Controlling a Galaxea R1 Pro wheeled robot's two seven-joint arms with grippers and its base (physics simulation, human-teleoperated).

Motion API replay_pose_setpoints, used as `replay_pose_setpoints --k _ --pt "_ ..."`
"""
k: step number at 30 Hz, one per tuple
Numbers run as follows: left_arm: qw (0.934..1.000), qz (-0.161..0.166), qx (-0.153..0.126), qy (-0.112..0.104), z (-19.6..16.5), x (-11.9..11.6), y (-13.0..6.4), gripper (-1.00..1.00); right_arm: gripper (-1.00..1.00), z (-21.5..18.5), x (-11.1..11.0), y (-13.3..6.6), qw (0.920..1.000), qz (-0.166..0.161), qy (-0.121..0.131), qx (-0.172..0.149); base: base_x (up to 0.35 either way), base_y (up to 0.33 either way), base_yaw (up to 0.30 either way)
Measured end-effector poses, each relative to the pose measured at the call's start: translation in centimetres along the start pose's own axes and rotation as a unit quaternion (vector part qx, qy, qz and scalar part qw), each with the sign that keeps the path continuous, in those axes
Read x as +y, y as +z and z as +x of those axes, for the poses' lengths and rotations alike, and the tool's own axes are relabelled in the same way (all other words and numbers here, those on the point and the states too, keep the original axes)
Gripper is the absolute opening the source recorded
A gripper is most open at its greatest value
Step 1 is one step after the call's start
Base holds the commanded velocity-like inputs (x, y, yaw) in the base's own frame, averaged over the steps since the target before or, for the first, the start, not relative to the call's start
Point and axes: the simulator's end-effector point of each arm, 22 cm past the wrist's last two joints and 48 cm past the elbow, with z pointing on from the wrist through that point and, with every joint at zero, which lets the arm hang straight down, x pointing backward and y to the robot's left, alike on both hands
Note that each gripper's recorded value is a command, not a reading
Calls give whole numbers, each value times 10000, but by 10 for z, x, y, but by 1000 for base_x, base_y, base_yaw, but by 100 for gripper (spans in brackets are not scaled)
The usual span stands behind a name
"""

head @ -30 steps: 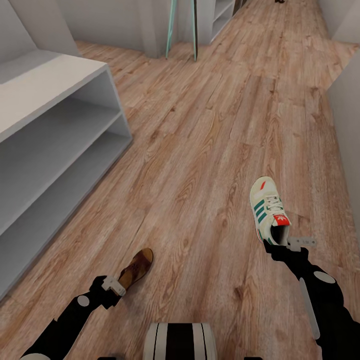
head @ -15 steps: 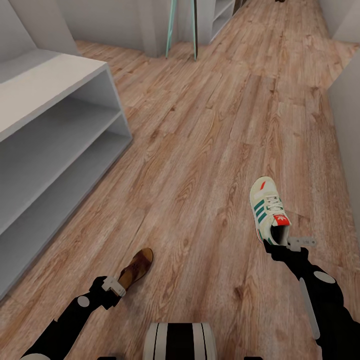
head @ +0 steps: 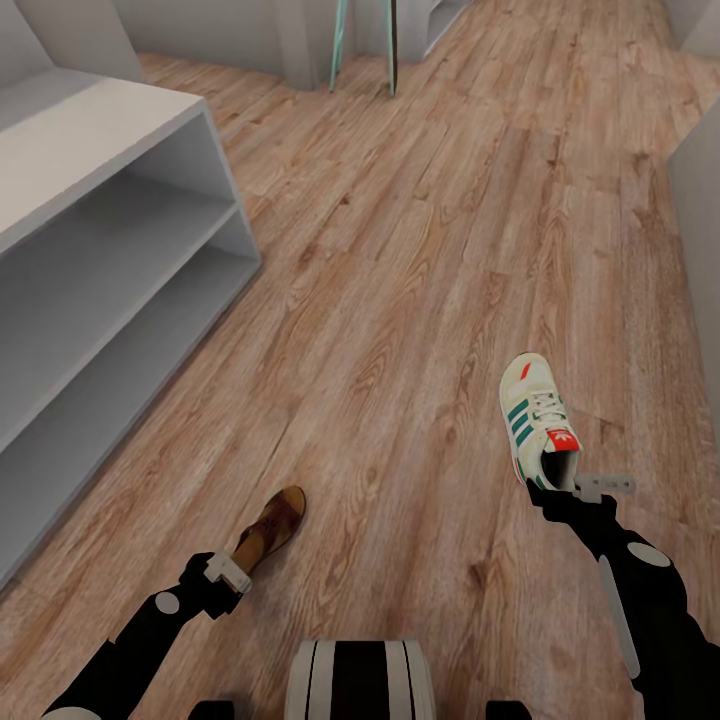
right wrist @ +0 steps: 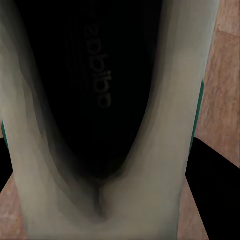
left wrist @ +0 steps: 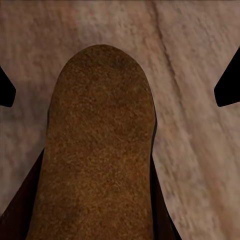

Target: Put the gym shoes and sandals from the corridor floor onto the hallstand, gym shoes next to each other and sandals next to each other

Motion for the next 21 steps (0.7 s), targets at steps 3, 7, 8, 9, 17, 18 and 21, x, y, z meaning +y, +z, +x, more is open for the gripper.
replay_pose_setpoints --k 3,7,8,9,17,18,21 --pt "10000 3 -2 -3 0 0 0 100 -100 0 0 0 10000 0 0 3 0 0 0" --pt "10000 4 -5 -5 0 -1 0 100 -100 0 0 0 10000 0 1 4 0 0 0" --pt "10000 3 -8 -4 -1 -1 0 100 -100 0 0 0 10000 0 0 5 0 0 0" --pt "10000 10 4 -5 1 -1 1 100 -100 3 0 1 10000 1 -4 25 0 0 0" --pt "9999 59 87 -8 9 -6 8 100 -100 16 1 8 9999 -2 -23 146 0 0 0" --pt "10000 56 82 -7 9 -5 8 100 -100 16 1 8 9999 -1 -22 146 0 0 0" --pt "10000 53 72 -6 8 -5 8 100 -100 16 2 8 9999 -2 -25 147 0 0 0"
